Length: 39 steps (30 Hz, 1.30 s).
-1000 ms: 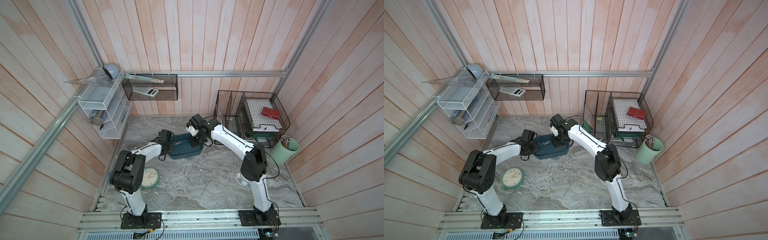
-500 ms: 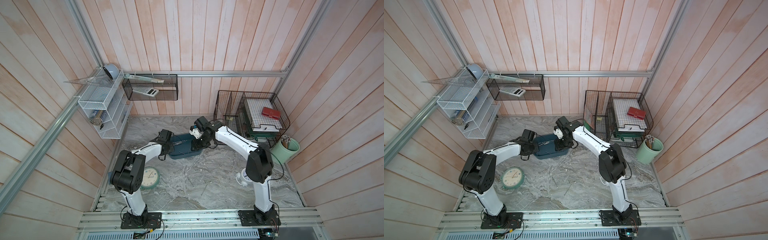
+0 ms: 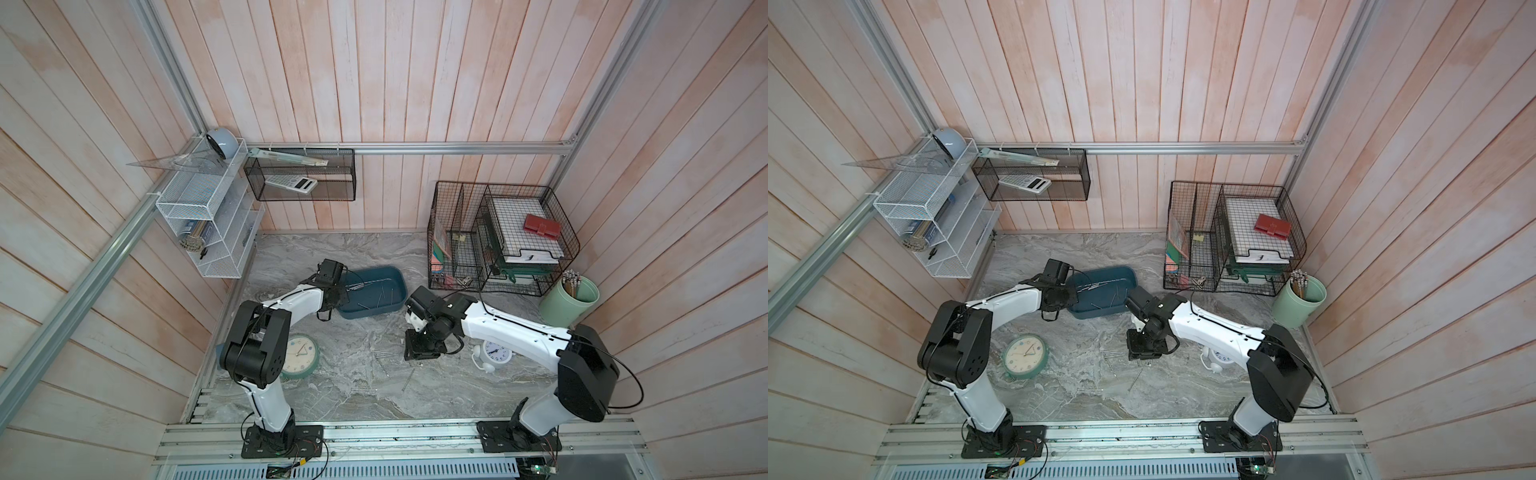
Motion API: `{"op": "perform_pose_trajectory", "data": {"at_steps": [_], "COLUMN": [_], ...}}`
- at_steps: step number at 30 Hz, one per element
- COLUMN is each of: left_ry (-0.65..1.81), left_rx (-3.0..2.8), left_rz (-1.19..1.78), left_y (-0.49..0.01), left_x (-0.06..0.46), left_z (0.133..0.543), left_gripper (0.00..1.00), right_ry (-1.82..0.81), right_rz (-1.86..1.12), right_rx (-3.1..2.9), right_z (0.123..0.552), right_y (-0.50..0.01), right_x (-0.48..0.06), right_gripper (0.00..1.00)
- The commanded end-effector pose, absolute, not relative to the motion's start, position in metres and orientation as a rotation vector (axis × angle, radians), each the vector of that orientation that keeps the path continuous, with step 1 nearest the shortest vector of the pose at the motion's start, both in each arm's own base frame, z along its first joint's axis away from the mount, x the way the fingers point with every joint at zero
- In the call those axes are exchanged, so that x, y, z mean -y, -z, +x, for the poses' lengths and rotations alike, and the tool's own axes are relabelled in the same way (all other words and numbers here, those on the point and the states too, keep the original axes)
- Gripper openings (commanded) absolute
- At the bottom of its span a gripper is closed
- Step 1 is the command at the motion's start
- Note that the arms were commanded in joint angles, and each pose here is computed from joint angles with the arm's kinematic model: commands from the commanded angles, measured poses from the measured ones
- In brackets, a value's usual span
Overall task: Put the nails on the desktop into the storage box
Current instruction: Pick up the nail from the center of the board.
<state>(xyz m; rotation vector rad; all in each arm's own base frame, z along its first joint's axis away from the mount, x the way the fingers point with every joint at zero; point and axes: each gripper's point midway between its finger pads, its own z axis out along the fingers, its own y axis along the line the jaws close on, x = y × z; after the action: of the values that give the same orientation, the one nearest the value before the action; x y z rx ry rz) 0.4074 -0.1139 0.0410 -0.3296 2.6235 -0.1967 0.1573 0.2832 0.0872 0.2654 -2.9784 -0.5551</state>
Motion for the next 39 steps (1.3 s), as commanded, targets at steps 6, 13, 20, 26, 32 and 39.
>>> {"op": "perform_pose_trajectory", "data": {"at_steps": [6, 13, 20, 26, 32, 39], "left_ry": [0.204, 0.233, 0.256, 0.273, 0.289, 0.317], "left_rx": [-2.831, -2.824, -2.813, -2.815, -2.805, -2.8], "left_rz": [-0.267, -0.264, -0.269, -0.269, -0.258, -0.263], "left_y": [0.0, 0.0, 0.001, 0.006, 0.002, 0.004], "left_x": [0.122, 0.126, 0.128, 0.13, 0.132, 0.132], "left_z": [0.364, 0.366, 0.368, 0.367, 0.367, 0.367], "left_gripper": [0.0, 0.0, 0.0, 0.0, 0.0, 0.0], "right_ry": [0.513, 0.432, 0.305, 0.203, 0.019, -0.183], "right_rz": [0.076, 0.056, 0.063, 0.064, 0.113, 0.179], "right_rx": [2.913, 2.884, 2.864, 2.828, 2.78, 2.743], "right_z": [0.138, 0.134, 0.134, 0.132, 0.127, 0.128], "right_y": [-0.06, -0.038, -0.025, -0.011, -0.007, -0.004], "right_x": [-0.291, -0.289, -0.283, -0.28, -0.266, -0.246], "right_gripper": [0.36, 0.36, 0.35, 0.35, 0.33, 0.3]}}
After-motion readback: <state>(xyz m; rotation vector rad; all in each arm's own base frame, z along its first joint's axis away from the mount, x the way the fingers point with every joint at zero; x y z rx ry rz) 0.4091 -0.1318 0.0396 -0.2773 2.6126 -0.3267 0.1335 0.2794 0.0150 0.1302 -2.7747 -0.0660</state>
